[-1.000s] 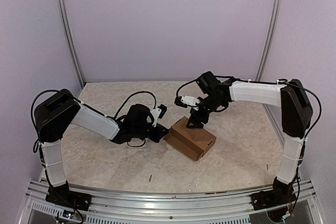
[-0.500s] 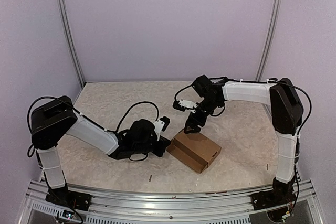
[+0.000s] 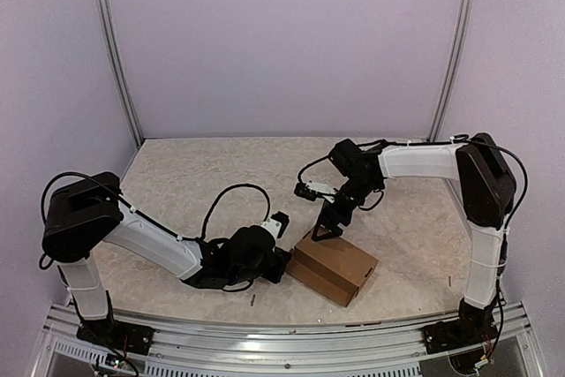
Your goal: Fold the paper box
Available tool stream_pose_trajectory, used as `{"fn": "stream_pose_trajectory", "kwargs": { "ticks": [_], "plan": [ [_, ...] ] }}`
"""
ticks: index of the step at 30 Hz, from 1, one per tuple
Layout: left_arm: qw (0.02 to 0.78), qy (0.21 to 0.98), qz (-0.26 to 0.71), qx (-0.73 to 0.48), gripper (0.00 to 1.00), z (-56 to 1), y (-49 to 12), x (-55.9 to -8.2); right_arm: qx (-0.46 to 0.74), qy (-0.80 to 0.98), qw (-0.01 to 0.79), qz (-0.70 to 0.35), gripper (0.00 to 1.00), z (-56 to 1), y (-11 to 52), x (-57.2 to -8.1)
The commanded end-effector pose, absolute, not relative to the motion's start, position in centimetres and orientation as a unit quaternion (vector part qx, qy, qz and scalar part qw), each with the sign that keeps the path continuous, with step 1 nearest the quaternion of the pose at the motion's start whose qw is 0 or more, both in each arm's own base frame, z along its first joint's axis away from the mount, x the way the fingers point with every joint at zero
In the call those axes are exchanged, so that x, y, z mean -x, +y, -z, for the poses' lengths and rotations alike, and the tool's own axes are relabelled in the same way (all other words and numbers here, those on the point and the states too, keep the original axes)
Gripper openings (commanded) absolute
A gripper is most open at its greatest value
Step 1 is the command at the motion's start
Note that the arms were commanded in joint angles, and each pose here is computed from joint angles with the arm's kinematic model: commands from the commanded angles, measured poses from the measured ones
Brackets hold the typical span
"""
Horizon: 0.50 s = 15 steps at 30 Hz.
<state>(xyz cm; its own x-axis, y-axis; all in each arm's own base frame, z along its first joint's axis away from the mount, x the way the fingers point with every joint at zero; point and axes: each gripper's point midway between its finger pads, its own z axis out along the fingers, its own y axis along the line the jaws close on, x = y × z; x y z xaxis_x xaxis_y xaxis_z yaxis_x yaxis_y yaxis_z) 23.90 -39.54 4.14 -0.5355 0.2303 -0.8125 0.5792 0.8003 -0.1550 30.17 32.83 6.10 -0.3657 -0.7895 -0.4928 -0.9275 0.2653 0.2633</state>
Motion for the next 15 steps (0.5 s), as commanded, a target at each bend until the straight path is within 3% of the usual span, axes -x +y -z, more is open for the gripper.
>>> {"fn": "stream_pose_trajectory", "kwargs": {
  "ticks": [1,8,15],
  "plan": [
    [0.417,0.861,0.208,-0.202,0.29,-4.1,-39.1,-24.0,0.553,0.774,0.127,-0.281,0.80,-6.5,32.5,-28.7],
    [0.404,0.858,0.230,-0.220,0.09,-3.7,-39.7,-23.0,0.563,0.764,0.131,-0.286,0.76,-6.1,33.0,-28.7],
    [0.422,0.839,0.245,-0.241,0.03,-4.1,-39.4,-21.5,0.564,0.767,0.136,-0.273,0.75,-5.8,32.7,-29.1]
  ]
}}
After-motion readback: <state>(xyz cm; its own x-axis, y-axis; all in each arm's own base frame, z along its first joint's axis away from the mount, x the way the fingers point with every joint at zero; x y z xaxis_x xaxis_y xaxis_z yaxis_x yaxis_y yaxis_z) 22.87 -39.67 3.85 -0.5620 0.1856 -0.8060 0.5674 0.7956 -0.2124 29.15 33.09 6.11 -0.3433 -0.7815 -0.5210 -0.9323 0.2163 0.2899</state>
